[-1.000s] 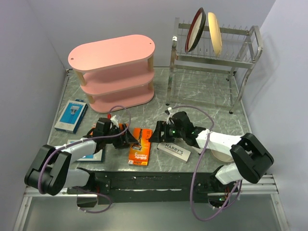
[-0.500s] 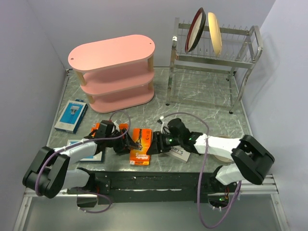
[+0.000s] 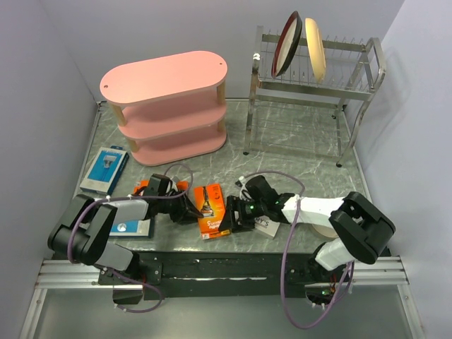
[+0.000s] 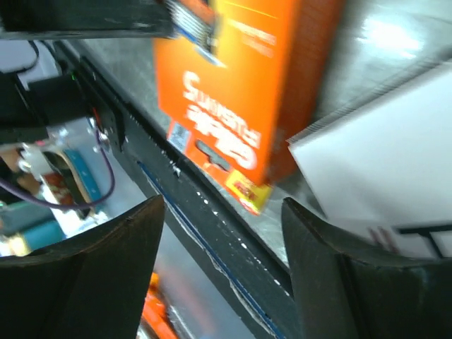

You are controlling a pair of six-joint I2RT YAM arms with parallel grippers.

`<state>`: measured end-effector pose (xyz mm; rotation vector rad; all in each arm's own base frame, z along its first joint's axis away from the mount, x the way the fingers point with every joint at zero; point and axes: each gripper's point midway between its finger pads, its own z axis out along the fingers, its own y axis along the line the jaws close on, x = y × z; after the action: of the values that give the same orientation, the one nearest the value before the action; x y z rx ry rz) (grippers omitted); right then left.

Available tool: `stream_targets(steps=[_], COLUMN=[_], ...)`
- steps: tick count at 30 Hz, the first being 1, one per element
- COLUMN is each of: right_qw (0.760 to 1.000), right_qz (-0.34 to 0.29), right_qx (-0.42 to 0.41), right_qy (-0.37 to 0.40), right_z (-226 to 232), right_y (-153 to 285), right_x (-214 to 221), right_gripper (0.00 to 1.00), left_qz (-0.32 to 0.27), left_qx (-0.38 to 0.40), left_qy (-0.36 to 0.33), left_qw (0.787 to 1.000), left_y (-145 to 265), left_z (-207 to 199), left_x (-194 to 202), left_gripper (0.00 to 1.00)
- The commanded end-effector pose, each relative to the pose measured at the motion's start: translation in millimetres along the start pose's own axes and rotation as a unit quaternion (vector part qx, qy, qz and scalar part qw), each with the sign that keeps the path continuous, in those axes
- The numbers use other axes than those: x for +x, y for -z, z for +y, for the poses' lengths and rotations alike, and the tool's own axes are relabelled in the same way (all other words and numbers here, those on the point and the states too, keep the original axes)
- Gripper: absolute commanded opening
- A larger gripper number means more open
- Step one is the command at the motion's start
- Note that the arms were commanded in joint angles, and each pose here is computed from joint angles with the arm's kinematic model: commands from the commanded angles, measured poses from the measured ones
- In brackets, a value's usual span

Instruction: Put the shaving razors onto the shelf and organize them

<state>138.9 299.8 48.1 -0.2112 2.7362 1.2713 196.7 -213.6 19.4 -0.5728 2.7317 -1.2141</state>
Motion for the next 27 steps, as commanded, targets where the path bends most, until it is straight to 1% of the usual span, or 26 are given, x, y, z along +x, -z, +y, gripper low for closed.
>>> stream_targets(steps=[1,3,5,7,8,10,11,13,15,18,19,21,22,23,24,25,26,27], right_qw=[0.998,0.996,0.996,0.996,0.996,0.994,0.993,0.989,0.986,0.985,0.985,0.986,0.986,0.988,0.988,0.988,0.990,0.991], right_qz=[-0.006,-0.012,-0.018,-0.011,-0.013,-0.002,-0.005,0.004,0.001,-0.007,-0.005,-0.011,-0.013,-0.019,-0.022,-0.021,-0.026,-0.033], right_qx=[0.016,0.020,0.010,0.010,0.011,0.031,0.035,0.054,0.065,0.064,0.067,0.060,0.061,0.060,0.060,0.063,0.057,0.051], right_qy=[-0.060,-0.082,-0.086,-0.090,-0.090,-0.108,-0.115,-0.135,-0.155,-0.162,-0.161,-0.152,-0.152,-0.143,-0.138,-0.137,-0.124,-0.120], right_z=[-20.3,-27.8,-24.5,-24.2,-20.6,-28.7,-27.0,-35.8,-40.1,-40.9,-40.5,-36.5,-36.8,-36.7,-35.9,-37.0,-33.6,-31.2], right_y=[-0.4,-2.0,-6.4,-12.3,-14.6,-20.9,-23.6,-30.1,-33.0,-32.3,-30.4,-24.6,-22.0,-19.0,-16.4,-14.1,-12.3,-9.1], right_x=[3.7,2.5,-3.7,-5.0,-10.9,-10.7,-16.8,-15.2,-19.1,-27.7,-27.4,-33.7,-35.5,-41.8,-45.3,-46.0,-52.4,-59.2], right_gripper=[0.72,0.67,0.63,0.61,0.57,0.52,0.50,0.46,0.44,0.35,0.29,0.21,0.14,0.11,0.08,0.00,0.00,0.00], left_qz=[-0.030,-0.033,-0.037,-0.039,-0.041,-0.042,-0.043,-0.044,-0.046,-0.056,-0.064,-0.080,-0.085,-0.088,-0.097,-0.099,-0.102,-0.107], left_qx=[-0.073,-0.070,-0.064,-0.062,-0.059,-0.056,-0.056,-0.053,-0.053,-0.053,-0.052,-0.048,-0.042,-0.036,-0.026,-0.019,-0.012,-0.003], left_qy=[0.032,0.029,0.029,0.030,0.027,0.022,0.023,0.021,0.022,0.025,0.021,0.023,0.015,0.009,0.000,-0.012,-0.017,-0.027], left_qw=[0.996,0.997,0.997,0.997,0.997,0.997,0.997,0.997,0.997,0.997,0.996,0.995,0.995,0.995,0.995,0.995,0.995,0.994], left_y=[-6.0,-5.5,-5.3,-5.0,-4.9,-4.3,-4.1,-3.6,-2.7,1.1,2.8,7.1,9.9,11.9,15.3,18.2,21.2,23.9], left_z=[42.0,39.7,38.1,37.8,36.2,33.1,32.7,31.4,31.7,31.4,28.8,21.3,16.3,11.3,1.5,-3.9,-8.5,-15.5], left_x=[-11.7,-13.5,-14.2,-14.0,-15.1,-16.7,-16.8,-17.6,-19.0,-24.9,-29.0,-41.6,-45.3,-48.8,-57.0,-59.1,-62.2,-66.3], left_gripper=[0.34,0.35,0.36,0.36,0.36,0.36,0.36,0.37,0.37,0.39,0.40,0.49,0.53,0.60,0.64,0.67,0.75,0.78])
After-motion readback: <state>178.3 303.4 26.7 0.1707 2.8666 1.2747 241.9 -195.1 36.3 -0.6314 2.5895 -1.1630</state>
